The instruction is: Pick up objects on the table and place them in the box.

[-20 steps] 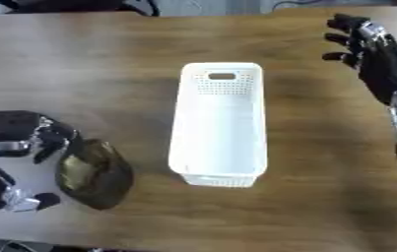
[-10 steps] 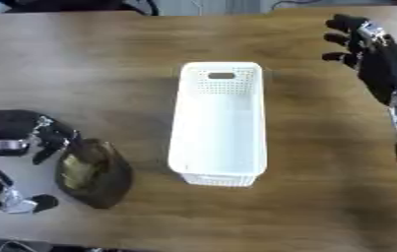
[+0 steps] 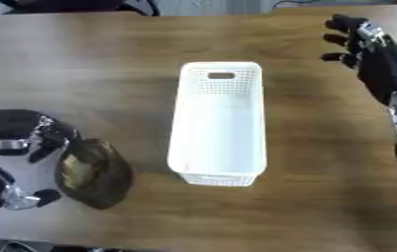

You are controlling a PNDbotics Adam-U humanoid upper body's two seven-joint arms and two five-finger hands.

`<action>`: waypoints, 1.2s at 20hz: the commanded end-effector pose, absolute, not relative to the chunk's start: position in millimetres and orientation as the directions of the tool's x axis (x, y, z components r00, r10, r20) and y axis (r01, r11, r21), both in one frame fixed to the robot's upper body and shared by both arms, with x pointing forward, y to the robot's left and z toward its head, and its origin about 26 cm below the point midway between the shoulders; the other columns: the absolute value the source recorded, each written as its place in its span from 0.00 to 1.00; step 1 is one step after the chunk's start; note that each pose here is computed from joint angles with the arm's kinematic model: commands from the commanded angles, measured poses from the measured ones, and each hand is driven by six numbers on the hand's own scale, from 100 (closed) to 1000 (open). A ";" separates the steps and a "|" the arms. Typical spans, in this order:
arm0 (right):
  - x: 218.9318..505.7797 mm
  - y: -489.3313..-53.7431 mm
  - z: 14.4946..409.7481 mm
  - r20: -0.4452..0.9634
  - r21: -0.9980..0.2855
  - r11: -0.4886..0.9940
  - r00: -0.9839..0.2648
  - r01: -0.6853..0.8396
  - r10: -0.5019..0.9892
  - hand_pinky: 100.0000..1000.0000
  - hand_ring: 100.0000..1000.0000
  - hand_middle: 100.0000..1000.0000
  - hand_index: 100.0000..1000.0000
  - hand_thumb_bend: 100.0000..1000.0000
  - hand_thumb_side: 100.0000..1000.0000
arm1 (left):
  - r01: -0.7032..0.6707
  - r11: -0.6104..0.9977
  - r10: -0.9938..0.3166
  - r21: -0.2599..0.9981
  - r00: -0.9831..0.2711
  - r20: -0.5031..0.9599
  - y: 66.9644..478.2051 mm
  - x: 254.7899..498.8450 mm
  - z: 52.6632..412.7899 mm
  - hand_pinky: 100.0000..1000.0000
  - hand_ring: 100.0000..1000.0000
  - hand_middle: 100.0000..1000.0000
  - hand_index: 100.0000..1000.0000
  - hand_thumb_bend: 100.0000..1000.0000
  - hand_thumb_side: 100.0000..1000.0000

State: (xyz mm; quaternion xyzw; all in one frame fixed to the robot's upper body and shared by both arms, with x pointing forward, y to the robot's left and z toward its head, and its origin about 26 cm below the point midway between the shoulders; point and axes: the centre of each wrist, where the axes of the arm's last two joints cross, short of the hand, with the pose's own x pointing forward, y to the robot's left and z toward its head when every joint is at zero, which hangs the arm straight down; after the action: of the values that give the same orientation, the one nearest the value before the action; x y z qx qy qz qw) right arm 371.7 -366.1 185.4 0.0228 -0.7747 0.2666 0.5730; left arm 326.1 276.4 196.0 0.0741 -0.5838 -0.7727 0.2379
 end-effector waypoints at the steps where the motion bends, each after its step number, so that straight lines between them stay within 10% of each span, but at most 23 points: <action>1: 371.6 -366.5 200.2 0.881 -0.417 0.847 -0.373 -0.329 0.289 0.81 0.97 0.98 1.00 0.00 1.00 | 0.241 -0.332 -0.388 0.912 -0.916 0.101 276.3 331.6 195.9 0.58 0.16 0.63 0.77 0.02 0.23; 16: 371.3 -366.7 202.1 0.879 -0.422 0.846 -0.375 -0.326 0.294 0.81 0.97 0.98 1.00 0.00 1.00 | 0.290 -0.325 -0.399 0.900 -0.905 0.148 281.4 336.9 178.3 0.60 0.18 0.63 0.77 0.00 0.28; 24: 370.8 -368.5 200.0 0.880 -0.424 0.845 -0.367 -0.325 0.301 0.81 0.97 0.98 1.00 0.00 1.00 | 0.361 -0.413 -0.422 0.836 -0.889 0.175 295.5 331.0 185.5 0.62 0.23 0.71 0.82 0.22 0.37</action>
State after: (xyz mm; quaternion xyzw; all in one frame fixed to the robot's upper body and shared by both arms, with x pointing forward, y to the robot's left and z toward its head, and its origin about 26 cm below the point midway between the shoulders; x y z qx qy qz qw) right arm 372.3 -365.4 187.2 0.0219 -0.7735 0.2698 0.5730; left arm 332.7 287.1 176.3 0.0556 -0.5529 -0.7774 0.2948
